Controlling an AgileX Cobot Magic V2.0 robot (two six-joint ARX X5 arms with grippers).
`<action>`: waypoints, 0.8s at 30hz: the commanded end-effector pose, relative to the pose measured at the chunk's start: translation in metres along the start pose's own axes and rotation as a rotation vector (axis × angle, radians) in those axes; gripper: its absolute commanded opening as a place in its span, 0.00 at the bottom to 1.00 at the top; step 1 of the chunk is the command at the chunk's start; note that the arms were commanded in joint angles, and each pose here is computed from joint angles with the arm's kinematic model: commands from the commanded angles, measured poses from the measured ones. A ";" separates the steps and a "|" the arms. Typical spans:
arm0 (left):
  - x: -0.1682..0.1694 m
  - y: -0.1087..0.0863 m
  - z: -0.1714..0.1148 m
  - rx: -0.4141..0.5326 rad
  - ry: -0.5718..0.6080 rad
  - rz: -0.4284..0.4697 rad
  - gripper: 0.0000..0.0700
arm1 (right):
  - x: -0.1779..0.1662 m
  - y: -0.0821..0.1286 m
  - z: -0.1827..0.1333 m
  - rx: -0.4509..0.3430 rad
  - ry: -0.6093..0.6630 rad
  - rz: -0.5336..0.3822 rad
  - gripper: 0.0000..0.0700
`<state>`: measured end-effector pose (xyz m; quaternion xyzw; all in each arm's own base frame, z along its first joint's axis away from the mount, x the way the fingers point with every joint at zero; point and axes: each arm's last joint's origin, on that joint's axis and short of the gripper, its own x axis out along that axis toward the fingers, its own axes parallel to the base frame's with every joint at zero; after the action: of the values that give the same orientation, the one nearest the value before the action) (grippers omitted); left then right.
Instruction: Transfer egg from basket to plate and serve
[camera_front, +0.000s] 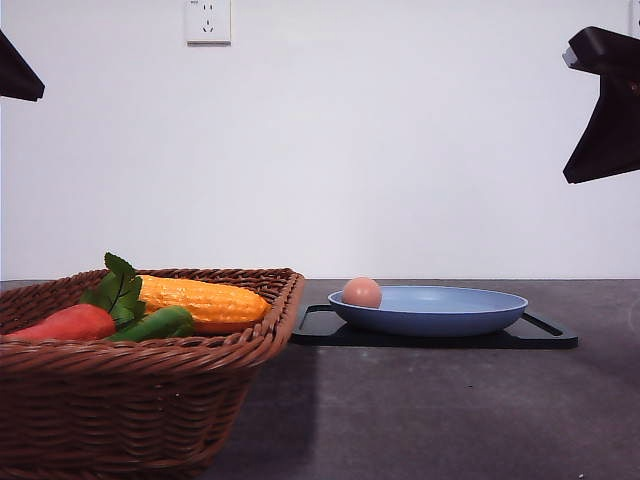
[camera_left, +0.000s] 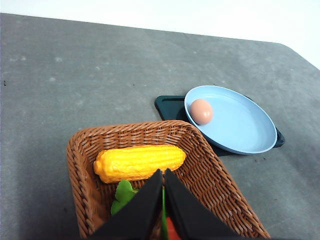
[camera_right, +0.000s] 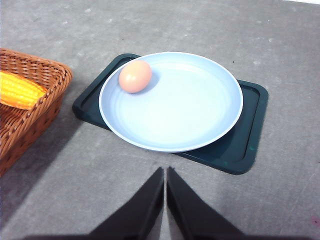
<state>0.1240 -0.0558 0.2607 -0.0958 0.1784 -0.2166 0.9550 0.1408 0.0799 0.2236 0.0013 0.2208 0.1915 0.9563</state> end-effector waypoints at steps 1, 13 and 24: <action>0.000 -0.002 0.004 -0.001 -0.015 -0.008 0.00 | 0.000 0.001 0.004 0.010 -0.015 0.002 0.00; -0.018 -0.004 0.008 0.018 -0.103 -0.030 0.00 | 0.000 0.001 0.006 0.012 -0.035 0.005 0.00; -0.065 0.022 -0.020 0.230 -0.398 0.264 0.00 | 0.000 0.002 0.007 0.014 -0.048 0.007 0.00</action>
<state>0.0696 -0.0115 0.2606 -0.0164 -0.0244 -0.1002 0.9945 0.1418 0.0806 0.2263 0.0063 0.2065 0.1930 0.9592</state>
